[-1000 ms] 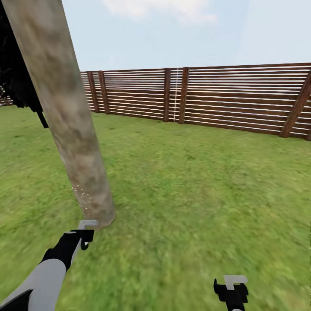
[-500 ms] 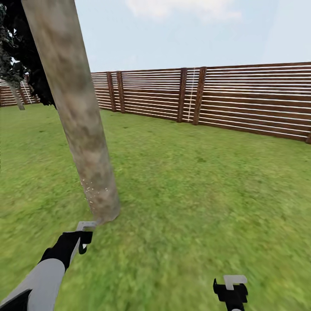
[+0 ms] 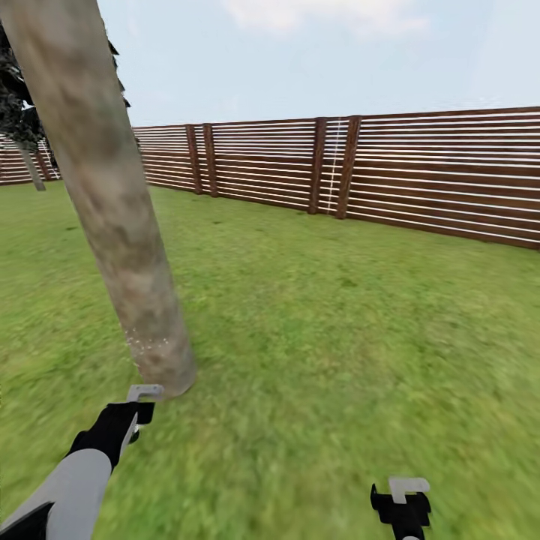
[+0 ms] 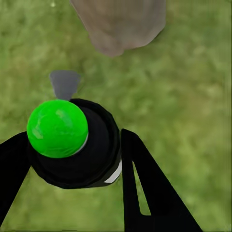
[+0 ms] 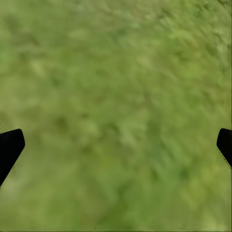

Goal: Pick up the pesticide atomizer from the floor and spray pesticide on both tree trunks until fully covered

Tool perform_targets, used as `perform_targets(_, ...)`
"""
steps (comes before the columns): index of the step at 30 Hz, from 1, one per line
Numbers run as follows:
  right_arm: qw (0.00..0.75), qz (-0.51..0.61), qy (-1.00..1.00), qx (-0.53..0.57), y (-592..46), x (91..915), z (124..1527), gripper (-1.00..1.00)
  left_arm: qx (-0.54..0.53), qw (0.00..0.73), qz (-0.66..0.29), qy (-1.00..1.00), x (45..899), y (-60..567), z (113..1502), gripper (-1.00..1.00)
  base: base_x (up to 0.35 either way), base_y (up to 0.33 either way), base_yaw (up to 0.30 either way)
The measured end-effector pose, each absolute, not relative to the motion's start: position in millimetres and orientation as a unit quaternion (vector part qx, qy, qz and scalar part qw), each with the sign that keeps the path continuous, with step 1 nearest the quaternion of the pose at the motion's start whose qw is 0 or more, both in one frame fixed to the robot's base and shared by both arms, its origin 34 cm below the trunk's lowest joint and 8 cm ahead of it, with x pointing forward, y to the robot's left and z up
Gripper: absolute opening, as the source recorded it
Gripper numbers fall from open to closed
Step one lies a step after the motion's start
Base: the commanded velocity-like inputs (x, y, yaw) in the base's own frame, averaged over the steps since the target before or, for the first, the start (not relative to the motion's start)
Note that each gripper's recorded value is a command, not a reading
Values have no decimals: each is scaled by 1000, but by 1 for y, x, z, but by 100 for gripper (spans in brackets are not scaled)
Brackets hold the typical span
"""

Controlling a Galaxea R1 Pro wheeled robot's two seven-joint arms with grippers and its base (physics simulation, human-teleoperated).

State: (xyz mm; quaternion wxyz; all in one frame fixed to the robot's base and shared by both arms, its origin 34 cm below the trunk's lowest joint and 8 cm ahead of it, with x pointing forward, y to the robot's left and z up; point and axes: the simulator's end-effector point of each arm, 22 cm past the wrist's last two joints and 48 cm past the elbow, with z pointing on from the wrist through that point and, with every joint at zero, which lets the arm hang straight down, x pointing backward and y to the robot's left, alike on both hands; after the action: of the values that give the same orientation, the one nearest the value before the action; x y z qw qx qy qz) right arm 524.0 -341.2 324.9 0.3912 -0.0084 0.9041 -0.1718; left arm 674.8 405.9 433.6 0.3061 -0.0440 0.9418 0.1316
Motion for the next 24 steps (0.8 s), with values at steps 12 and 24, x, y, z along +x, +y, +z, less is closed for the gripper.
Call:
perform_targets(12, 391, -172, 904, -8, -341, 524, 325, 100, -54, 285, 140, 947, 666, 408, 428, -100, 197, -213, 254)
perform_targets(24, 391, -172, 904, -8, -342, 524, 325, 100, -60, 182, 133, 972, 631, 399, 411, -100, 2, -44, 5)
